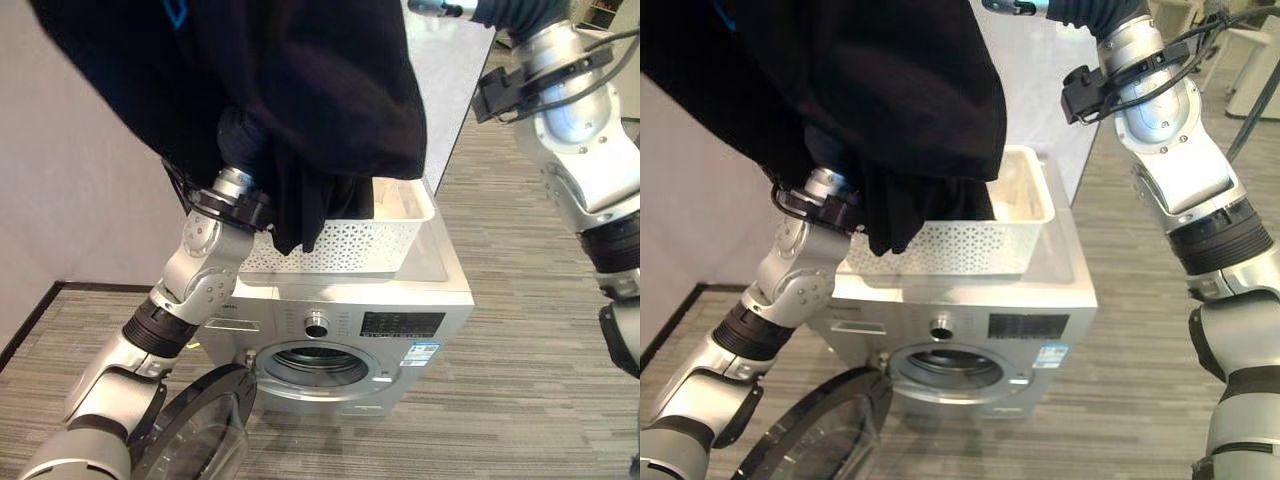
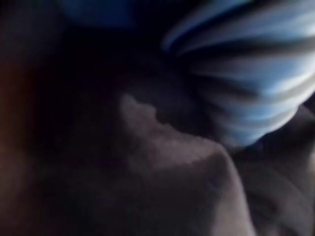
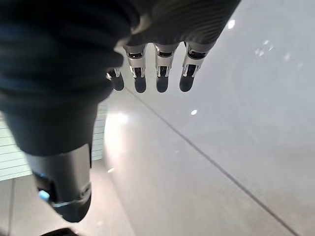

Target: Grab the laundry basket,head to the washer,open it,put in the laundry and shut it.

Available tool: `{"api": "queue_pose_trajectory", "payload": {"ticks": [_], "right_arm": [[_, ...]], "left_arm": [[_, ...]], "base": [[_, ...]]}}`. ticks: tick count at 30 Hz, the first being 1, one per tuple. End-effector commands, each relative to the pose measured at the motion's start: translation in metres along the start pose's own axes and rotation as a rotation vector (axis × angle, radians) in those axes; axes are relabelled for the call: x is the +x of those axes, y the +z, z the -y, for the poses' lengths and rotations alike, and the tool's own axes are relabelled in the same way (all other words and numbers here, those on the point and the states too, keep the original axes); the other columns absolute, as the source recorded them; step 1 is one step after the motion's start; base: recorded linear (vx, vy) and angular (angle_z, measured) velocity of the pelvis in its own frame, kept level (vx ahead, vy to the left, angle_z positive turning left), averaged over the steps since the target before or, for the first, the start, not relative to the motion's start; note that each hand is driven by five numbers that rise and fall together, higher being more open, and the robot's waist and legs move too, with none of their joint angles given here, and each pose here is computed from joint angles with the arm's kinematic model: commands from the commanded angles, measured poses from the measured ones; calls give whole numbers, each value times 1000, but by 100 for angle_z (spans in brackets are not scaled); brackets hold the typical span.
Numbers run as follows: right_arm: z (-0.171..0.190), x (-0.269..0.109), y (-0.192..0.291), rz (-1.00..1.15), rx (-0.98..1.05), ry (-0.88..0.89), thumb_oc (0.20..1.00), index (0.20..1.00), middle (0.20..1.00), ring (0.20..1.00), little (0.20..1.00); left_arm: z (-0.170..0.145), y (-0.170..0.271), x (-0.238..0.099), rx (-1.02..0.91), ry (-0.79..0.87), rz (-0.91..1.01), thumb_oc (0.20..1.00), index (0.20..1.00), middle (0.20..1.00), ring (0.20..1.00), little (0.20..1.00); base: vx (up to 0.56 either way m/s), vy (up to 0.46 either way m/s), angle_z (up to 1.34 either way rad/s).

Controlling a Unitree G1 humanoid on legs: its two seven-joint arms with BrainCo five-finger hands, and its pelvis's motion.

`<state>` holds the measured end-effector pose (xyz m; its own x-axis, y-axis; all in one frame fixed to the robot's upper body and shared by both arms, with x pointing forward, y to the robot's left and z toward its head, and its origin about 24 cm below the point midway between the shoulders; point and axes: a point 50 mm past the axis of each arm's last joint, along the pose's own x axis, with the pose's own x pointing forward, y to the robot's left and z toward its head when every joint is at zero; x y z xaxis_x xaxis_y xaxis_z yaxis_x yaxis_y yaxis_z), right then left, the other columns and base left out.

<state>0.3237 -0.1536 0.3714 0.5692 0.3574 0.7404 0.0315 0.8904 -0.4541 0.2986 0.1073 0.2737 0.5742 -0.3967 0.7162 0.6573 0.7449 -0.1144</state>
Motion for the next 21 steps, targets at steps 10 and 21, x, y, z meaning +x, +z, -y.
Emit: {"api": "queue_pose_trajectory", "payload": {"ticks": [10, 21], "right_arm": [[113, -60, 9, 42, -397, -501, 1000, 1000, 1000, 1000, 1000], [186, -146, -27, -308, -695, -757, 1000, 1000, 1000, 1000, 1000]], "left_arm": [[-5, 75, -12, 167, -23, 346, 200, 200, 200, 200, 200], [7, 118, -14, 331, -55, 559, 200, 200, 200, 200, 200]], "base": [[2, -29, 1], [-19, -67, 7]]}}
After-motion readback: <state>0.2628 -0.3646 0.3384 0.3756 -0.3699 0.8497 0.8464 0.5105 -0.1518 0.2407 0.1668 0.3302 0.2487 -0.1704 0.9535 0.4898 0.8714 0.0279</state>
